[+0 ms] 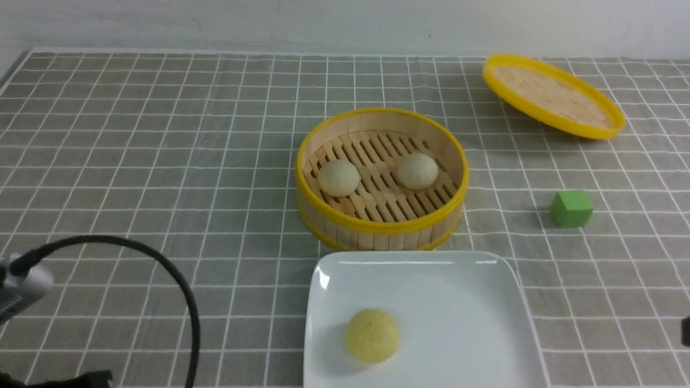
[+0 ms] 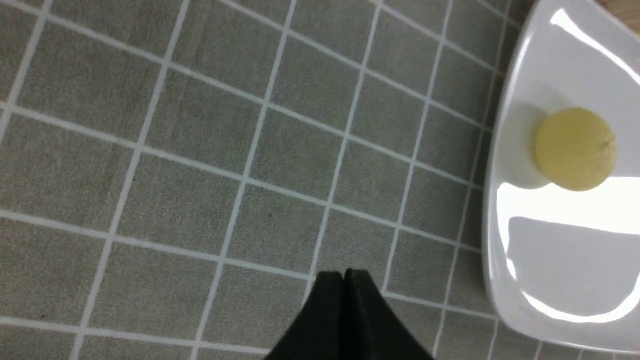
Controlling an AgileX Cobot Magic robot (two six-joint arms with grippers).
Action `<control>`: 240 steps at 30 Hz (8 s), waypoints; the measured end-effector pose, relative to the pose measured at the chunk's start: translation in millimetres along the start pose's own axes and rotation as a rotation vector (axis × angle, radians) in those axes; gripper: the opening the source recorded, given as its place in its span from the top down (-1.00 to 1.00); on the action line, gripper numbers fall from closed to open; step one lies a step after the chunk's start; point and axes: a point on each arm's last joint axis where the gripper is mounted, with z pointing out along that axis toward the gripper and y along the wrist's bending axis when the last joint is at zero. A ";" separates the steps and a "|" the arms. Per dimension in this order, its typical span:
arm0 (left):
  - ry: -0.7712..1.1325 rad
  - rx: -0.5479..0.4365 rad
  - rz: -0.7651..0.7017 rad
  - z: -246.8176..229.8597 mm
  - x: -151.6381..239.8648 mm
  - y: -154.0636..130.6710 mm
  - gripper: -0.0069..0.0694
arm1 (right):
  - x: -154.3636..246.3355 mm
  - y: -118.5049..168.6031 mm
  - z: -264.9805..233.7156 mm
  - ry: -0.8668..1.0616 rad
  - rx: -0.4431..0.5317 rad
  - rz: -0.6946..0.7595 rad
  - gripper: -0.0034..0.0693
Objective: Put the steamed buns into the plate on the grey tablecloth.
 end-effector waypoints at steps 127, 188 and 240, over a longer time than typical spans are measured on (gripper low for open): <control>0.198 -0.028 0.741 215.0 -190.3 -242.4 -0.31 | 23.1 47.4 -7.8 0.174 0.046 -0.570 0.90; 0.506 -0.137 0.791 219.1 -60.1 -275.1 0.38 | 22.5 50.5 -7.5 0.158 0.017 -0.547 0.74; 0.400 -0.178 0.865 184.9 -77.7 -279.7 0.81 | 112.8 -2.7 -110.2 -0.834 -0.252 -0.484 0.93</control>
